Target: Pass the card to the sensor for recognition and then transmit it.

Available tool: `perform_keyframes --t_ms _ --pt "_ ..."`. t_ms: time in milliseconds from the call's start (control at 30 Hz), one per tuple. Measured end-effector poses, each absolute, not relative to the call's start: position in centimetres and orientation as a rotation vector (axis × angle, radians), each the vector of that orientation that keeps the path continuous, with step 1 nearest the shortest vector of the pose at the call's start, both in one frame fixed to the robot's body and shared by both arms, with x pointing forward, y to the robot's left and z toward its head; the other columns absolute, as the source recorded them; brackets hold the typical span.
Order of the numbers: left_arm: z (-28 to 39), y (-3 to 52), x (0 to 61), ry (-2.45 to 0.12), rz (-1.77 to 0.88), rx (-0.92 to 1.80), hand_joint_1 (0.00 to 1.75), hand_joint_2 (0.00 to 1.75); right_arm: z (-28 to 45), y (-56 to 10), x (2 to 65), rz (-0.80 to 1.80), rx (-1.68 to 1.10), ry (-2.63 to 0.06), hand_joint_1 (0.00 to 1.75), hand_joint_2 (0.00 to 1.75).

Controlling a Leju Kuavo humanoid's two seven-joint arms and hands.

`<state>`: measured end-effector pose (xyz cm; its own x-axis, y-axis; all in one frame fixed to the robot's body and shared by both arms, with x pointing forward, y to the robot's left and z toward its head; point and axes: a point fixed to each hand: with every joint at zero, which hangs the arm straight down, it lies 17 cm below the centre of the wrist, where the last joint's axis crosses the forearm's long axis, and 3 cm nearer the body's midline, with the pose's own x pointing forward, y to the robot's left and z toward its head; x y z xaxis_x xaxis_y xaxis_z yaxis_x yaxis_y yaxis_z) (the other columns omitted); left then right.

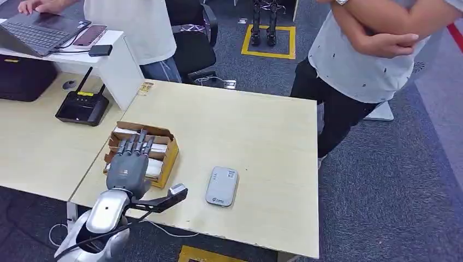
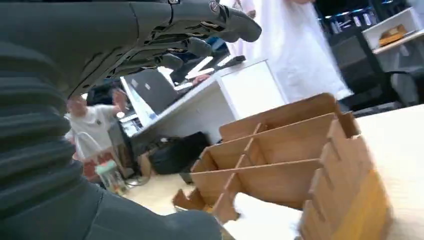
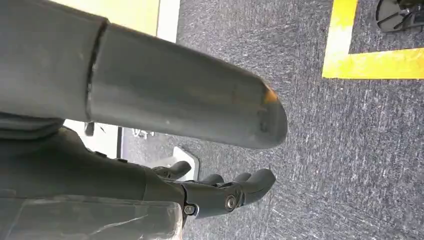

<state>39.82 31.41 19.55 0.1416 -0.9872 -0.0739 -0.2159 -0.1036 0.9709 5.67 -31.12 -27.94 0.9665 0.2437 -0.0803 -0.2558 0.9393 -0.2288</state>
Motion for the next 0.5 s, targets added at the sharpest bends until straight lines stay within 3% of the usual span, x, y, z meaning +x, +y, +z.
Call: perform_keyframes --t_ms 500 --pt "19.8 31.8 41.8 -1.298 -0.935 1.344 0.0 1.75 -27.9 -32.4 6.0 0.279 -0.258 0.044 0.0 0.0"
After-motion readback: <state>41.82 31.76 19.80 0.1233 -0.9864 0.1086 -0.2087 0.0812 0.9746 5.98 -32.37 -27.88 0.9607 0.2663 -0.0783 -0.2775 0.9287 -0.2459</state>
